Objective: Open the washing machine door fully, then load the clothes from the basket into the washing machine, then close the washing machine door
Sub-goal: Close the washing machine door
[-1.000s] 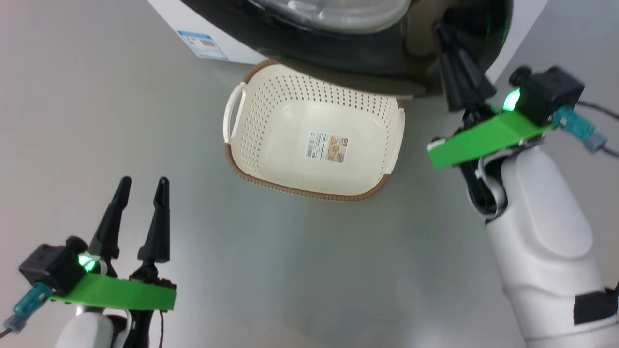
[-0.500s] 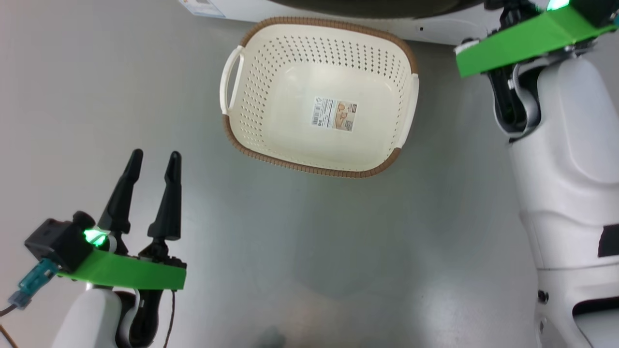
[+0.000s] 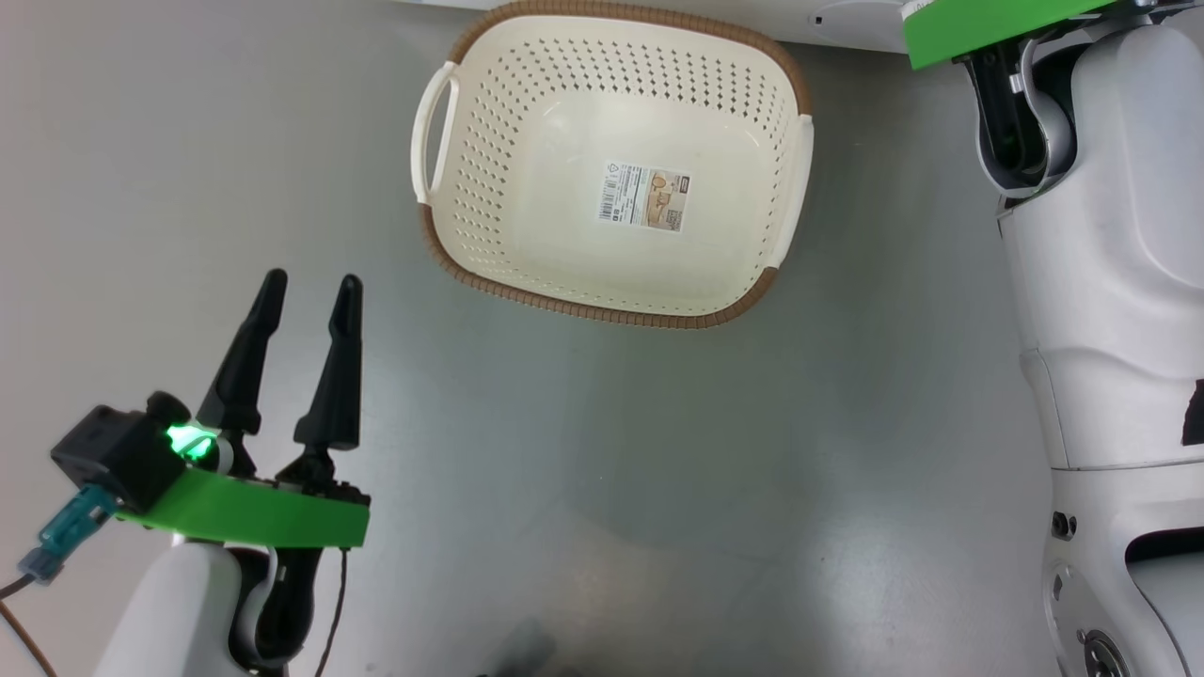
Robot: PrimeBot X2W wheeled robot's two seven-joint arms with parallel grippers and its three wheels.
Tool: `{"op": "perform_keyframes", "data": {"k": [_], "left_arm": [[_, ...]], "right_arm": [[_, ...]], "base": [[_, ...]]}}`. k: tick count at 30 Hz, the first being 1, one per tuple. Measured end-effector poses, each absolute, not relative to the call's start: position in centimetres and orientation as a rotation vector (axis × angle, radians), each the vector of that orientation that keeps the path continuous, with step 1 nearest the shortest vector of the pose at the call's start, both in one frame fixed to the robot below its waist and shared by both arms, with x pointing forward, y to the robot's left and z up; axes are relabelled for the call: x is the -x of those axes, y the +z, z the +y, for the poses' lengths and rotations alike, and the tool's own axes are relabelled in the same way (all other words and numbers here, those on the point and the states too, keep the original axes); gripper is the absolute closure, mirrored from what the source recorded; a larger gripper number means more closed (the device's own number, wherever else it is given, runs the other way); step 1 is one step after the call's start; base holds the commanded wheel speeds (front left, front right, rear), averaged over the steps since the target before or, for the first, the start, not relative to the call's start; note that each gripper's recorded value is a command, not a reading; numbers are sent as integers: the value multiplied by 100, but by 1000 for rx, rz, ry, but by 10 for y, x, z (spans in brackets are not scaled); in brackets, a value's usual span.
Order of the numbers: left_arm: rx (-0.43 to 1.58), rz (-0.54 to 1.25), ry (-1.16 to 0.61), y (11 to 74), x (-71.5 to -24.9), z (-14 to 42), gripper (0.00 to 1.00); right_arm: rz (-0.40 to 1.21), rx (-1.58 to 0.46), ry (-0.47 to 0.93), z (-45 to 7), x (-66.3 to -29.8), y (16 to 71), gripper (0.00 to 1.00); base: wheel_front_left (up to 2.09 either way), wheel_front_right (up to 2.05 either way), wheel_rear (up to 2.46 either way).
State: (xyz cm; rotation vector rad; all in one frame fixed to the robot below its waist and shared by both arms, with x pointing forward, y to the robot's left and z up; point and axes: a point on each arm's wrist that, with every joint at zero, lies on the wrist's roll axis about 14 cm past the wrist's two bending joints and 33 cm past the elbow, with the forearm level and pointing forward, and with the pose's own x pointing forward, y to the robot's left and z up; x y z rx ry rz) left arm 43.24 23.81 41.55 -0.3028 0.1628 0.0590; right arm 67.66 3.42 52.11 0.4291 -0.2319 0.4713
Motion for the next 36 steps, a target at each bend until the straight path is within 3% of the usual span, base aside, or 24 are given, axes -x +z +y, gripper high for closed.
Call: {"op": "perform_keyframes", "data": {"k": [16,36], "left_arm": [[313,130,39,426,-438,234,0],[311,59,-14,455,-430,223,0]], "right_arm": [[-211,-373,502,34,-665,522,100],[-110,-346,517,13,-592,506,100]], "base": [[0,0,0],[0,0,0]]}}
